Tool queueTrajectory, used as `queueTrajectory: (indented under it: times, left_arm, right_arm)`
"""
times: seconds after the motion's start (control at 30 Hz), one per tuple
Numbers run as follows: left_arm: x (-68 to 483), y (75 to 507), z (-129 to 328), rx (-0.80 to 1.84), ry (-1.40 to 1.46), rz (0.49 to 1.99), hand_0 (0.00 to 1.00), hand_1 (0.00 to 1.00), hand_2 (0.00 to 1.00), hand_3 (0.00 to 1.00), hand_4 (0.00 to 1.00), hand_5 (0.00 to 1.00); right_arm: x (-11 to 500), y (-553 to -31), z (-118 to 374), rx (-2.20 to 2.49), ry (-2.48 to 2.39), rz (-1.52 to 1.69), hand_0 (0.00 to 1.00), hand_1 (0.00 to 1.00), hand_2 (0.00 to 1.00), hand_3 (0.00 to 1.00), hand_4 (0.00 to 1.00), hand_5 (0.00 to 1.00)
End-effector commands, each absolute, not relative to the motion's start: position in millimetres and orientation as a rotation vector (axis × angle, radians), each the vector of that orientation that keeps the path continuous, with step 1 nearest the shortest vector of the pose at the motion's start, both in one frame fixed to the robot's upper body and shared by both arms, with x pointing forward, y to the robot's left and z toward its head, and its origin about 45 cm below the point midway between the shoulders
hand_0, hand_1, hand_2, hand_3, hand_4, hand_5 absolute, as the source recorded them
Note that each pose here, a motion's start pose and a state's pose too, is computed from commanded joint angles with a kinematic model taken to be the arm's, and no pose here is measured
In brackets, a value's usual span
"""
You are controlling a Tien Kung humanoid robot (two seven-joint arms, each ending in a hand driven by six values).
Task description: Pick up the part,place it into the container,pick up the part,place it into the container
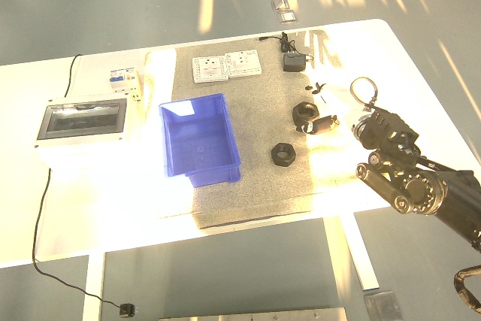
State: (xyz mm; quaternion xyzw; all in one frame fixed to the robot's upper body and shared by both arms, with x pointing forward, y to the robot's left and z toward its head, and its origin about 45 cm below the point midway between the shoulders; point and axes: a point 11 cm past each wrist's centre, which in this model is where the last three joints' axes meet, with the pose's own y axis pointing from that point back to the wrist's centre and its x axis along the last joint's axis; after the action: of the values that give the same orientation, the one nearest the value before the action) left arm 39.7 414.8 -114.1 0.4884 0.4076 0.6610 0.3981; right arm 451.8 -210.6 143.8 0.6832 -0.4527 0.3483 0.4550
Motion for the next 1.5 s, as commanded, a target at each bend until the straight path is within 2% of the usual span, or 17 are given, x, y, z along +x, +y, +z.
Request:
queueTrajectory:
  times: [0.37,0.4,1.0,1.03,1.2,1.23,1.4,1.43,1.5]
  left_arm:
    - [42,414,-114,1.237,1.029,1.670,0.715,0.705,0.673,0.785,0.842,0.765]
    - [42,413,-114,1.238,1.028,1.666,0.714,0.704,0.673,0.785,0.839,0.766]
    - [51,416,-112,1.228,1.003,1.670,0.714,0.703,0.685,0.786,0.832,0.768]
    - [51,416,-112,1.229,1.002,1.669,0.714,0.704,0.684,0.786,0.832,0.766]
    - [52,417,-112,1.234,0.996,1.665,0.714,0.704,0.684,0.786,0.832,0.766]
    - [52,417,-112,1.235,0.996,1.663,0.714,0.704,0.683,0.787,0.829,0.764]
    - [51,416,-112,1.239,0.996,1.658,0.714,0.704,0.683,0.787,0.829,0.764]
    - [50,416,-112,1.240,0.996,1.656,0.715,0.704,0.686,0.790,0.822,0.762]
    - [50,416,-112,1.241,0.995,1.655,0.715,0.704,0.686,0.790,0.822,0.762]
  right_arm:
    - [454,-205,138,1.704,-1.138,0.850,0.846,0.756,0.787,0.803,0.928,0.334]
    - [453,-204,137,1.707,-1.140,0.850,0.821,0.723,0.715,0.772,0.908,0.313]
    - [450,-216,135,1.716,-1.232,0.829,0.807,0.701,0.690,0.756,0.896,0.313]
    - [450,-216,135,1.717,-1.237,0.828,0.805,0.697,0.671,0.737,0.822,0.271]
    - [448,-219,132,1.718,-1.252,0.819,0.805,0.697,0.671,0.737,0.822,0.271]
    - [448,-220,131,1.718,-1.255,0.817,0.796,0.678,0.636,0.701,0.760,0.223]
    - [446,-222,131,1.718,-1.270,0.830,0.796,0.678,0.636,0.701,0.760,0.223]
    - [446,-222,131,1.717,-1.272,0.835,0.786,0.642,0.509,0.619,0.595,0.123]
    - [445,-222,130,1.715,-1.272,0.842,0.786,0.642,0.509,0.619,0.595,0.123]
